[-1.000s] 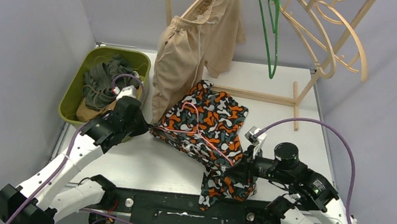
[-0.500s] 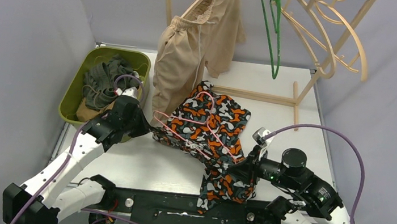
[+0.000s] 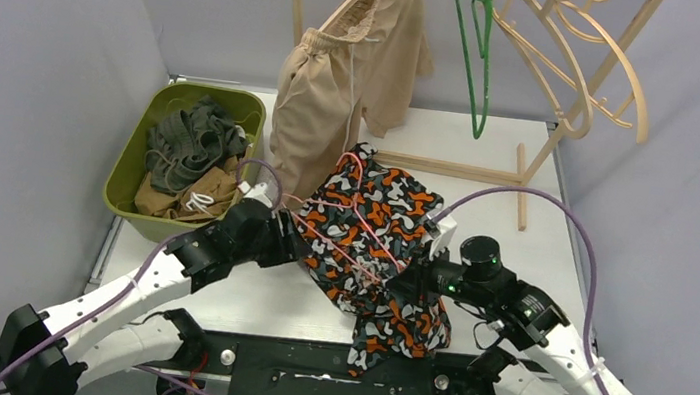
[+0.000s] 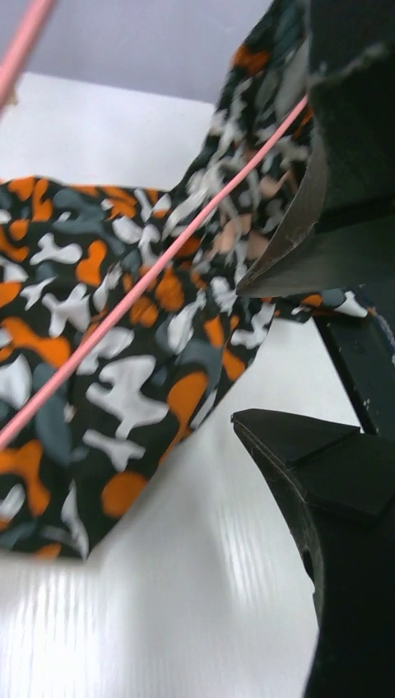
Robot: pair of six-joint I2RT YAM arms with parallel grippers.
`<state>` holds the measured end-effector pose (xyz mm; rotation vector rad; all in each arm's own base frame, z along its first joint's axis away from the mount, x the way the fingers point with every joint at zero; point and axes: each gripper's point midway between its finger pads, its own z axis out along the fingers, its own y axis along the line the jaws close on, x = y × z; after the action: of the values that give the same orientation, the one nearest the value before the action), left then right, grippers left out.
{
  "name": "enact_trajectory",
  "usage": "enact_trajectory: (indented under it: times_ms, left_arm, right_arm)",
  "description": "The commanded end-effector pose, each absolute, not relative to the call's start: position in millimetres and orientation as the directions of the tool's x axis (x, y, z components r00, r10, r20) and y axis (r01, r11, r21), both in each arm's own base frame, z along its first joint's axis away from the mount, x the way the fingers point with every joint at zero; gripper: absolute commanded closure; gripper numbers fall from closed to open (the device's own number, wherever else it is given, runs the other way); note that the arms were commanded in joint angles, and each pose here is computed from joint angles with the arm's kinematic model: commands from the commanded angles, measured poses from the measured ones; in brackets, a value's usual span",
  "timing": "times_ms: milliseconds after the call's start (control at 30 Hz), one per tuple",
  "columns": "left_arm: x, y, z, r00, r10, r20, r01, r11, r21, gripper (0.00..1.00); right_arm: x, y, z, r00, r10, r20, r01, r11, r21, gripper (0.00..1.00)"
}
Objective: Remove the shorts from the hanger
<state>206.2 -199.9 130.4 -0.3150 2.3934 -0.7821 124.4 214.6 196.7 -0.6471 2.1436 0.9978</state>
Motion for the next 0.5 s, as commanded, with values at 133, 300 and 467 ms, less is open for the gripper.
enact_trajectory:
  times_ms: [133,300,467]
  left_arm:
    - [204,-267,166,-0.742,-0.548,-0.386,-0.022,0.596,-0.803,0.45]
    - [203,-278,157,-0.712,-0.673,-0.201,-0.136,0.413,-0.901,0.43]
    - [205,-276,146,-0.682,-0.72,-0.131,-0.206,0.361,-0.909,0.43]
  right_arm:
    - [150,239,202,-0.637,-0.066,-0.768,-0.657,0.567,0.497,1.0]
    - [152,243,203,-0.648,-0.032,-0.761,-0.641,0.561,0.523,1.0]
    - [151,245,204,-0.65,-0.019,-0.759,-0.641,0.55,0.535,1.0]
